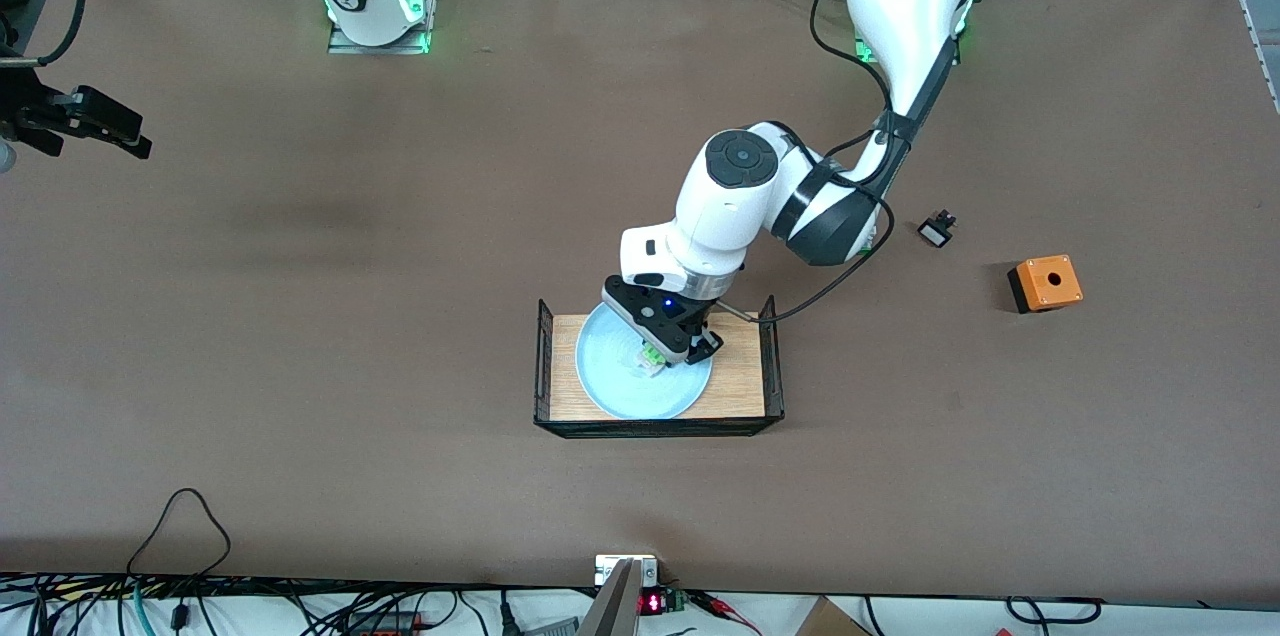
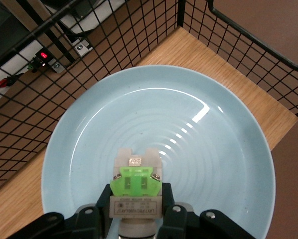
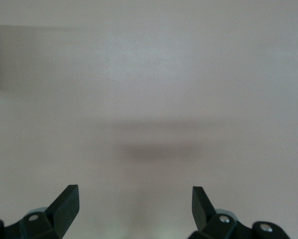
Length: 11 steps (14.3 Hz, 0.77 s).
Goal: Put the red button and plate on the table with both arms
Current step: 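Lift the green switch and carry it beside the orange box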
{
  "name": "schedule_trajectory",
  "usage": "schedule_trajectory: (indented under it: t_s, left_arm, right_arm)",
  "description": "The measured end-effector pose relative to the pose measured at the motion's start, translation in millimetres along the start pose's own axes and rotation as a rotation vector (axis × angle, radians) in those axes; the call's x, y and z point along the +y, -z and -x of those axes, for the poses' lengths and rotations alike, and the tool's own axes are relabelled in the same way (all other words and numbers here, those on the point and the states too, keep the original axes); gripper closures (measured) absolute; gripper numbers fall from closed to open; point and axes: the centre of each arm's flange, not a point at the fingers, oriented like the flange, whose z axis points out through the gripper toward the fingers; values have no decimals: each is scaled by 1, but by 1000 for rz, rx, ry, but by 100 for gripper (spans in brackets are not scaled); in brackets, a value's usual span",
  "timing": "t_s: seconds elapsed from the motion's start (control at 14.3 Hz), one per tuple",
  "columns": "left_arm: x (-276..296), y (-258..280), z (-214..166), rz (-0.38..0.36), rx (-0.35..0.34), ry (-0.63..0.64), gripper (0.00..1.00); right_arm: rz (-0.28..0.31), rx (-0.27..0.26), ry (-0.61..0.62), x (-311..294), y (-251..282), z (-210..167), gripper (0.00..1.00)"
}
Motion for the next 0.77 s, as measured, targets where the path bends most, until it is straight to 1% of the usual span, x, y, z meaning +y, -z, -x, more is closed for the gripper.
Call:
schedule_trajectory:
  t_s: [0.21, 0.42, 0.63, 0.77]
  left_arm:
    - [-4, 49, -10, 46, -36, 63, 59]
    - [-32, 122, -10, 44, -96, 141, 59]
    - [-87, 172, 15, 32, -225, 225, 59]
    - [-128, 187, 41, 54, -332, 302, 59]
  right_arm:
    - [0, 0, 0, 0, 0, 0, 0]
    - [0, 1, 0, 0, 0, 0, 0]
    - [0, 2, 0, 0, 0, 0, 0]
    - [-1, 2, 0, 0, 0, 0, 0]
